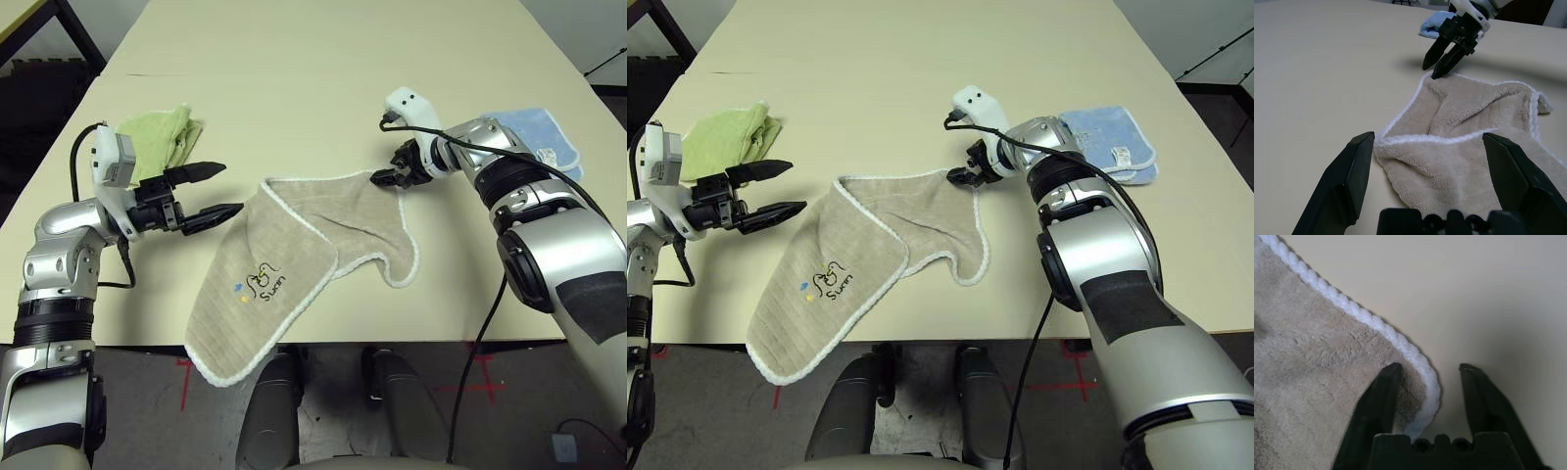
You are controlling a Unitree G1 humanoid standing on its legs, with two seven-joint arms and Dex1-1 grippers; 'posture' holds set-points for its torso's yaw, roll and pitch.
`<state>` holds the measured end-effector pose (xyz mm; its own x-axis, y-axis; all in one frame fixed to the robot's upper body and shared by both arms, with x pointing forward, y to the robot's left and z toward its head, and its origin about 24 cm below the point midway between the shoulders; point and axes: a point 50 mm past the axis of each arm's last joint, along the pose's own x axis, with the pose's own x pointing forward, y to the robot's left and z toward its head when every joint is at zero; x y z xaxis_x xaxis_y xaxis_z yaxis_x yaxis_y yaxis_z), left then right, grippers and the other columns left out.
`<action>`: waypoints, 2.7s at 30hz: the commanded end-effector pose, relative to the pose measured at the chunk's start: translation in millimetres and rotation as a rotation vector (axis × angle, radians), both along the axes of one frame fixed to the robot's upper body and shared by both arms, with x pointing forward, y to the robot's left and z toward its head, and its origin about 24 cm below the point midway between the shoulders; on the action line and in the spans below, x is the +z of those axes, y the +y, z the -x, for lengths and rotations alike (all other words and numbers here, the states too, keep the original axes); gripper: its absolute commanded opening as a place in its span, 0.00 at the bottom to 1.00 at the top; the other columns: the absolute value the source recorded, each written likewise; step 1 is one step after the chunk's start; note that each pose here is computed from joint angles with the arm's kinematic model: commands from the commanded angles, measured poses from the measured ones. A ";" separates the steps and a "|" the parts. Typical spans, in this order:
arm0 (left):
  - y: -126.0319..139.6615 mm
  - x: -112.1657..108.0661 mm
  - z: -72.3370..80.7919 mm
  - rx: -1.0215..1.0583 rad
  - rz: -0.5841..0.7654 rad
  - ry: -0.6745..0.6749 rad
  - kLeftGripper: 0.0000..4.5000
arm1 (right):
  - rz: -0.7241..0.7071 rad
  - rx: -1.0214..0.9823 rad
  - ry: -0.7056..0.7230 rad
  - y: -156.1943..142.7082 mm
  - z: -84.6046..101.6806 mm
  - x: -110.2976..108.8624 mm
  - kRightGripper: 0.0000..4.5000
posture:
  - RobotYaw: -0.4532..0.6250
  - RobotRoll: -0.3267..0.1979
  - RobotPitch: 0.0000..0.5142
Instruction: Fold the towel and set it aside.
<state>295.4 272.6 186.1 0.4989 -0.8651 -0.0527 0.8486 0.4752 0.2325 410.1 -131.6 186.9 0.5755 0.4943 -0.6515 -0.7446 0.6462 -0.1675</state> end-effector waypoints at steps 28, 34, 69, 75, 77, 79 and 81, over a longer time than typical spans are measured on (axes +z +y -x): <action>9.7 -1.9 -10.2 0.151 0.039 -0.035 1.00 | -0.502 0.064 -0.508 -25.9 -0.7 32.9 0.02 | 0.48 0.62 0.47; 8.5 5.3 -11.4 0.173 0.084 -0.027 1.00 | -0.497 0.127 -0.632 -23.9 3.3 43.0 0.02 | 0.49 0.62 0.48; -20.8 15.0 -40.8 0.164 0.200 -0.034 1.00 | -0.898 0.442 -1.425 25.9 73.3 264.3 0.02 | 0.41 0.62 0.39; -24.5 17.7 -44.8 0.159 0.216 -0.040 1.00 | -0.850 0.430 -1.401 22.8 66.8 255.0 0.02 | 0.40 0.62 0.39; -25.2 20.3 -46.0 0.160 0.225 -0.045 1.00 | -0.837 0.435 -1.349 24.5 60.1 241.2 0.02 | 0.40 0.62 0.39; -25.4 24.9 -46.5 0.156 0.234 -0.048 1.00 | -0.831 0.435 -1.305 25.7 54.9 229.0 0.02 | 0.40 0.62 0.39; -25.4 28.3 -45.0 0.136 0.225 -0.041 1.00 | -0.823 0.430 -1.277 25.8 51.7 221.6 0.02 | 0.41 0.62 0.40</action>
<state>341.8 245.0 210.1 0.6185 -0.7700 0.1567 0.7573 0.6373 0.1422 362.6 -108.9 404.5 0.2667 0.7035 0.6587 -0.5404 0.6751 -0.5022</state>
